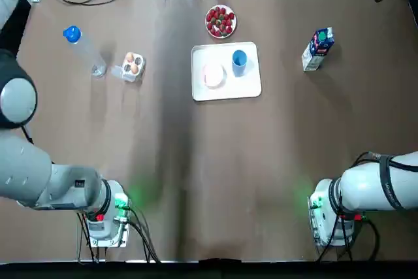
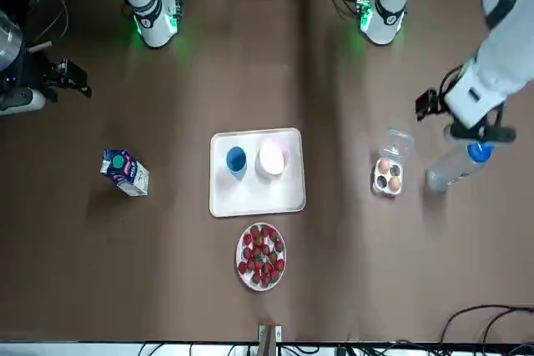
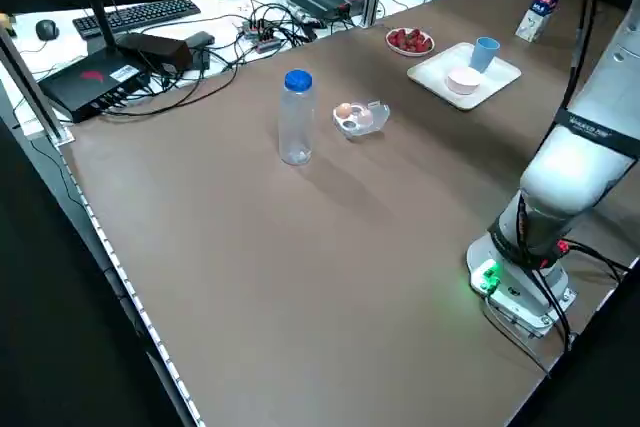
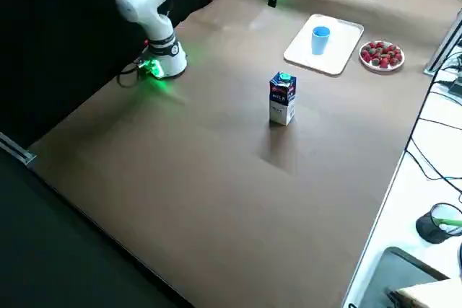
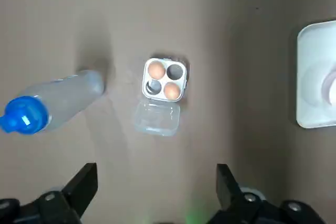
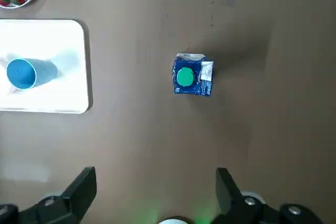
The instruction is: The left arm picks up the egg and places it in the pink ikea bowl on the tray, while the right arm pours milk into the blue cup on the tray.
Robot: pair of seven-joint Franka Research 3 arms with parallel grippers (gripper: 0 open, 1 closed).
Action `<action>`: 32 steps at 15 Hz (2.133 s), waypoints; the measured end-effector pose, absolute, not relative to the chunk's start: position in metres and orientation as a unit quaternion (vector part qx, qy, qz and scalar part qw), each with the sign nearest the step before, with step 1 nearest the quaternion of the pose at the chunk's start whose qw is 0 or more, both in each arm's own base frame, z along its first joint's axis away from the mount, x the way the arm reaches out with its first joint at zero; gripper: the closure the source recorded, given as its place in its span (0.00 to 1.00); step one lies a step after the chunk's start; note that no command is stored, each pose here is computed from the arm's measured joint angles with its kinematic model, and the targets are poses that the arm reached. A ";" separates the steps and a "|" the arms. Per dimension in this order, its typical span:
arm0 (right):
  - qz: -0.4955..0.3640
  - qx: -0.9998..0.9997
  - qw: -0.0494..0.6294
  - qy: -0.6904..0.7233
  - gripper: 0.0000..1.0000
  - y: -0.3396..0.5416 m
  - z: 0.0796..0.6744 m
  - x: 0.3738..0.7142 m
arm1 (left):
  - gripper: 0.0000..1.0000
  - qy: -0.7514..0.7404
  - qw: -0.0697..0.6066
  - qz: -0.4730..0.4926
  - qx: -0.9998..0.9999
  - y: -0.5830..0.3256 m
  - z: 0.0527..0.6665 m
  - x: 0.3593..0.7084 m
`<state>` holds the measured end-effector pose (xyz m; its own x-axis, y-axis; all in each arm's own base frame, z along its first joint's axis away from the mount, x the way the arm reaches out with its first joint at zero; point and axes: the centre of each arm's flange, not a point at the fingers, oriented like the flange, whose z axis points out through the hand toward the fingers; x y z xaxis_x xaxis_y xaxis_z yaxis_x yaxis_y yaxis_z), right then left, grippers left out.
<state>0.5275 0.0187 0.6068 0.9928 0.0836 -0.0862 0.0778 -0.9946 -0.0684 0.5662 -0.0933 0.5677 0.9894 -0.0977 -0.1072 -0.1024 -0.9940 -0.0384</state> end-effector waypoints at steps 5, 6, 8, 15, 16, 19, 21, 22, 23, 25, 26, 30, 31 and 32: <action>0.045 -0.998 0.032 -0.041 0.00 0.019 0.607 0.527 | 0.00 0.044 0.005 0.063 -0.997 -0.086 0.460 0.621; 0.045 -0.998 0.032 -0.041 0.00 0.019 0.607 0.527 | 0.00 0.044 0.001 0.058 -0.997 -0.087 0.435 0.631; 0.045 -0.998 0.033 -0.040 0.00 0.018 0.607 0.528 | 0.00 0.044 -0.011 0.034 -0.998 -0.090 0.364 0.650; 0.044 -0.998 0.032 -0.043 0.00 0.021 0.607 0.528 | 0.02 0.064 0.018 0.029 -0.997 -0.072 0.247 0.624; 0.044 -0.998 0.032 -0.044 0.00 0.022 0.607 0.528 | 0.03 0.063 0.019 0.034 -0.997 -0.067 0.242 0.620; 0.044 -0.998 0.032 -0.043 0.00 0.021 0.608 0.527 | 0.07 0.061 0.021 0.042 -0.997 -0.062 0.236 0.614; 0.043 -0.998 0.032 -0.042 0.00 0.020 0.610 0.527 | 0.11 0.062 0.022 0.045 -0.997 -0.063 0.235 0.611; 0.044 -0.998 0.032 -0.043 0.00 0.020 0.611 0.526 | 0.12 0.063 0.022 0.047 -0.997 -0.063 0.233 0.609; 0.048 -0.997 0.032 -0.043 0.00 0.020 0.612 0.525 | 0.15 0.063 0.022 0.050 -0.997 -0.063 0.231 0.606; 0.050 -0.997 0.032 -0.043 0.00 0.020 0.613 0.523 | 0.18 0.064 0.023 0.056 -0.996 -0.063 0.226 0.602; 0.050 -0.997 0.032 -0.043 0.00 0.020 0.613 0.523 | 0.20 0.064 0.023 0.058 -0.996 -0.063 0.225 0.601; 0.051 -0.997 0.032 -0.043 0.00 0.020 0.613 0.522 | 0.22 0.065 0.023 0.064 -0.996 -0.063 0.220 0.596; 0.052 -0.997 0.032 -0.043 0.00 0.020 0.613 0.522 | 0.24 0.064 0.023 0.065 -0.996 -0.062 0.219 0.596; 0.054 -0.997 0.032 -0.043 0.00 0.020 0.613 0.522 | 0.26 0.063 0.023 0.066 -0.996 -0.061 0.219 0.596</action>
<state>0.5216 0.0204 0.6128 0.9904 0.0896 -0.1052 0.0827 -0.9942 -0.0682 0.5958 -0.0606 0.2187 0.9835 -0.1220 -0.1335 -0.1282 -0.9910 -0.0383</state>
